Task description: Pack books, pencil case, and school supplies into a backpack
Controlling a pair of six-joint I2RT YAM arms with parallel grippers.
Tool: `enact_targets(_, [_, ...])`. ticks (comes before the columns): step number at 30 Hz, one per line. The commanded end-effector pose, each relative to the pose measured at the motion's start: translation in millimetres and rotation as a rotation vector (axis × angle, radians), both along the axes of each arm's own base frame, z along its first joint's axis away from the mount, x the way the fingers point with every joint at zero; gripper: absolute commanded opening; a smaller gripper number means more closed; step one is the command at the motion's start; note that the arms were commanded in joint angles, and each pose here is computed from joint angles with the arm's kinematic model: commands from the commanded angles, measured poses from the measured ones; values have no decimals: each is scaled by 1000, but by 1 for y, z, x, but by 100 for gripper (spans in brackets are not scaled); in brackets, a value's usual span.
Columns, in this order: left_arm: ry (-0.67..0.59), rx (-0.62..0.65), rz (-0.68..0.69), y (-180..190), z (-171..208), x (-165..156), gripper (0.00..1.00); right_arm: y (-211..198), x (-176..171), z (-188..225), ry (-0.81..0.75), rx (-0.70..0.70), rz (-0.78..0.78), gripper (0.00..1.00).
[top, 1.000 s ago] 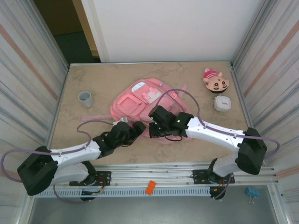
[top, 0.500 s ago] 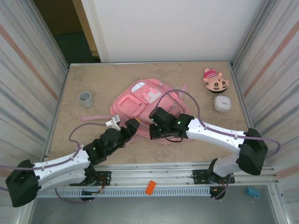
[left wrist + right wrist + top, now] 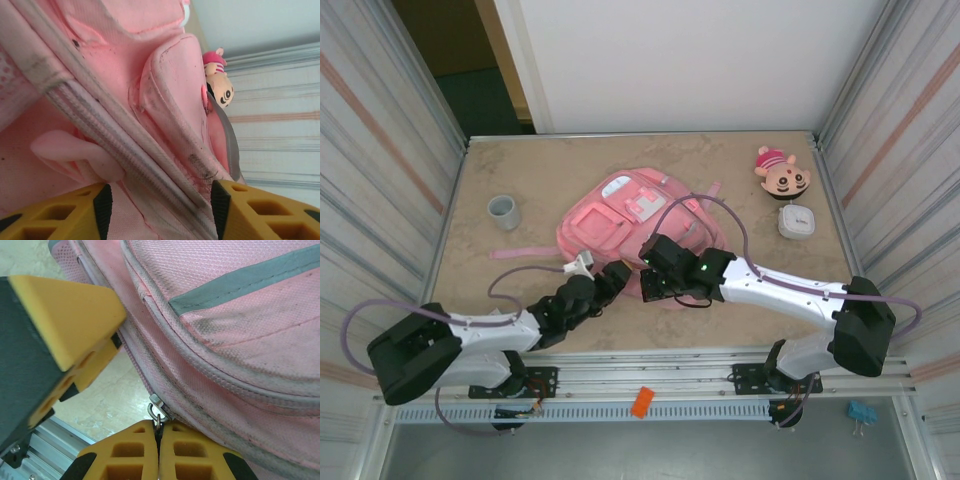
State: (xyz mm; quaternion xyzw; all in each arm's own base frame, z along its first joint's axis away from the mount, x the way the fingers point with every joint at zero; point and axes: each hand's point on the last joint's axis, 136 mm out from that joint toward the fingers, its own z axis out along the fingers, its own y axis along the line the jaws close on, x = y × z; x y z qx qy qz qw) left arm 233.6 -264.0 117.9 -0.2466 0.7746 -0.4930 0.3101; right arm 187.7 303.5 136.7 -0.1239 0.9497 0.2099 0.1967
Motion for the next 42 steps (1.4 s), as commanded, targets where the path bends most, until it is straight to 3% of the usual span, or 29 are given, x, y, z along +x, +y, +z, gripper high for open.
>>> enact_targets(1, [-59,-114,-16,-17,29,7,44,-4,2,10,-57,0,10,0])
enact_targets(4, [-3,-102,16,-12,13,7,24,-19,2,9,-60,-56,-29,0])
enact_targets(11, [39,8,53,5,-2,4,1,-75,2,12,-74,-263,-175,0])
enact_targets(20, [4,107,127,39,8,1,0,-101,2,10,-79,-359,-215,0])
enact_targets(27, [19,162,105,59,5,0,0,-96,11,1,-44,-278,-204,0])
enact_targets(37, [23,371,21,123,11,16,0,-42,-15,-6,-29,-100,-75,0])
enact_targets(42, [37,394,6,145,19,40,0,-6,-26,-4,-58,-56,-26,0])
